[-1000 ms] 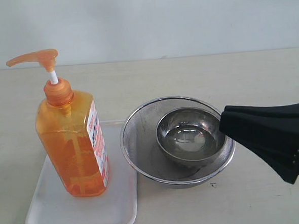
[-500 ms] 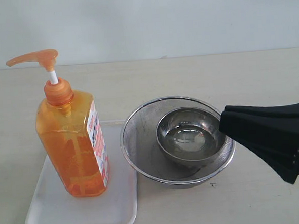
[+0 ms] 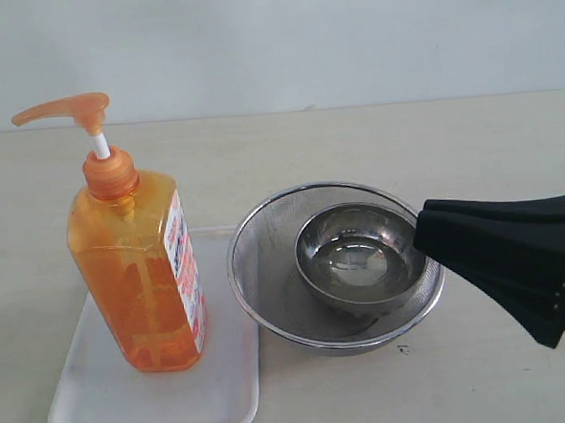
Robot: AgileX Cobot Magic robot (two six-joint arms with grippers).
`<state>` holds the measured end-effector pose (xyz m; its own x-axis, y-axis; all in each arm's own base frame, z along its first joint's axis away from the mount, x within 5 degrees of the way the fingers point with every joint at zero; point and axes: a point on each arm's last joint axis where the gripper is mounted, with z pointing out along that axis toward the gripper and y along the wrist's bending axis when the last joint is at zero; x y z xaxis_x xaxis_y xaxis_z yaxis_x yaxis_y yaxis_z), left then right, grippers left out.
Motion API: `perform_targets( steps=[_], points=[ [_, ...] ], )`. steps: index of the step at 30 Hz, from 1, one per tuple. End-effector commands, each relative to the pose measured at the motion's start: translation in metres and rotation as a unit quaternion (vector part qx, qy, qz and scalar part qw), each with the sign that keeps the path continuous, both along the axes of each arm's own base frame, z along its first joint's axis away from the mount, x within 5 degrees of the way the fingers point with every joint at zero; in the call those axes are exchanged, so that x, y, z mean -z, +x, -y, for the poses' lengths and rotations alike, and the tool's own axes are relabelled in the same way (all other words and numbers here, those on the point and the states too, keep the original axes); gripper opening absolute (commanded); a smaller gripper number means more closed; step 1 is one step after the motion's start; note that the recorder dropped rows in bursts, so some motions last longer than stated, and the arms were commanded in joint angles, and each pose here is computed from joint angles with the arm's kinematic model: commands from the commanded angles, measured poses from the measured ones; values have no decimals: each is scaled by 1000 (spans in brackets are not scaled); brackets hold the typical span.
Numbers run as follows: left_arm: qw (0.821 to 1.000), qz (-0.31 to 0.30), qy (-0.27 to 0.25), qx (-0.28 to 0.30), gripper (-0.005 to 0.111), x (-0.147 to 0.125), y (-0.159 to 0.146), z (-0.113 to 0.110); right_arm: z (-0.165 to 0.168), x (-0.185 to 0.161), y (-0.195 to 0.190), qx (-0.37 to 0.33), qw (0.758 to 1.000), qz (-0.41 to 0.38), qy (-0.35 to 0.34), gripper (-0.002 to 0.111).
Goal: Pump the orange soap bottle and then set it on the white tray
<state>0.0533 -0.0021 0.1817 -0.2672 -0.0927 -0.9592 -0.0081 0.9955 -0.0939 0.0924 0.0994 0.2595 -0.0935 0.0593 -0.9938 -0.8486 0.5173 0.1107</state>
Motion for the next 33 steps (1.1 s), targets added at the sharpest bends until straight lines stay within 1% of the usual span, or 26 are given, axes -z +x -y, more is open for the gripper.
perform_targets(
  steps=[1,15,18,21,23,25,26,29,33],
  points=[
    [1000,1,7,0,5,1,0,0,0,0,-1,-3,1000,4,2,0],
    [1000,1,7,0,5,1,0,0,0,0,-1,-3,1000,5,0,0],
    [1000,1,7,0,5,1,0,0,4,-4,-5,9,1000,20,6,0],
    [1000,1,7,0,5,1,0,0,17,-14,-13,54,997,49,25,0],
    [1000,1,7,0,5,1,0,0,32,-19,-19,116,991,44,44,0],
    [1000,1,7,0,5,1,0,0,43,-22,-27,161,984,40,71,0],
    [1000,1,7,0,5,1,0,0,48,-24,-32,178,980,51,77,0],
    [1000,1,7,0,5,1,0,0,55,-27,-46,206,971,93,78,0],
    [1000,1,7,0,5,1,0,0,58,-27,-54,231,963,118,69,0]
  ],
)
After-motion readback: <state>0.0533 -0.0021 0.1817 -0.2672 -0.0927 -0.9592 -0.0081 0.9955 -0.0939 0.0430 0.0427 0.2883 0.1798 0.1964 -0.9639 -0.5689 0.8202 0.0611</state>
